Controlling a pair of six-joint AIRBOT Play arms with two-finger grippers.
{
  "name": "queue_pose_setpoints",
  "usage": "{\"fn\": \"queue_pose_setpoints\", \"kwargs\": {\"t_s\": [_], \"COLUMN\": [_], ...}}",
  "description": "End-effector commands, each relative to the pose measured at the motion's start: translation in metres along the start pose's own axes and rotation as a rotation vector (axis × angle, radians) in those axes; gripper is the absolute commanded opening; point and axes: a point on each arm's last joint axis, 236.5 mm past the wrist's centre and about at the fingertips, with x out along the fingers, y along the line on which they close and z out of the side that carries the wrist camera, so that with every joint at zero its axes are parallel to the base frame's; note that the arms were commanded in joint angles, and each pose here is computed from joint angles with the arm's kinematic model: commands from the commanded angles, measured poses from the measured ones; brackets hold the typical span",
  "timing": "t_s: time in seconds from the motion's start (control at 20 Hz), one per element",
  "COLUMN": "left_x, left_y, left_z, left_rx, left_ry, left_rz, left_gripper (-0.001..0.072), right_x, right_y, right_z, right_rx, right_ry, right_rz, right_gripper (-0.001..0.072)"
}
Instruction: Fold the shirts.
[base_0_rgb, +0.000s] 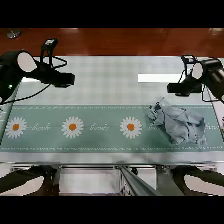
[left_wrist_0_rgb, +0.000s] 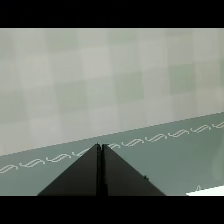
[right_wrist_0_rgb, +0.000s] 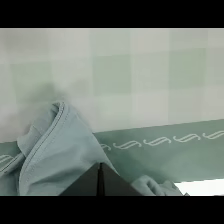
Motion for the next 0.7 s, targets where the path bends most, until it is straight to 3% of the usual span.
{"fn": "queue_pose_setpoints", "kwargs": {"t_s": [0.0,0.65], "left_x": [0.000,0.000], "left_y": [0.001,0.001], "left_z": [0.000,0.000], "left_rx": [-0.001,-0.001], "left_ry": [0.001,0.001], "left_rz": [0.001,0.001], "left_gripper": [0.0020,0.0019], "right_x": [0.000,0.000], "right_y": [0.000,0.003], "right_z": [0.000,0.012], "right_rx": [0.000,0.001], "right_ry": [0.001,-0.053], "right_rz": [0.000,0.012], "right_gripper": [0.0023,0.0023]}}
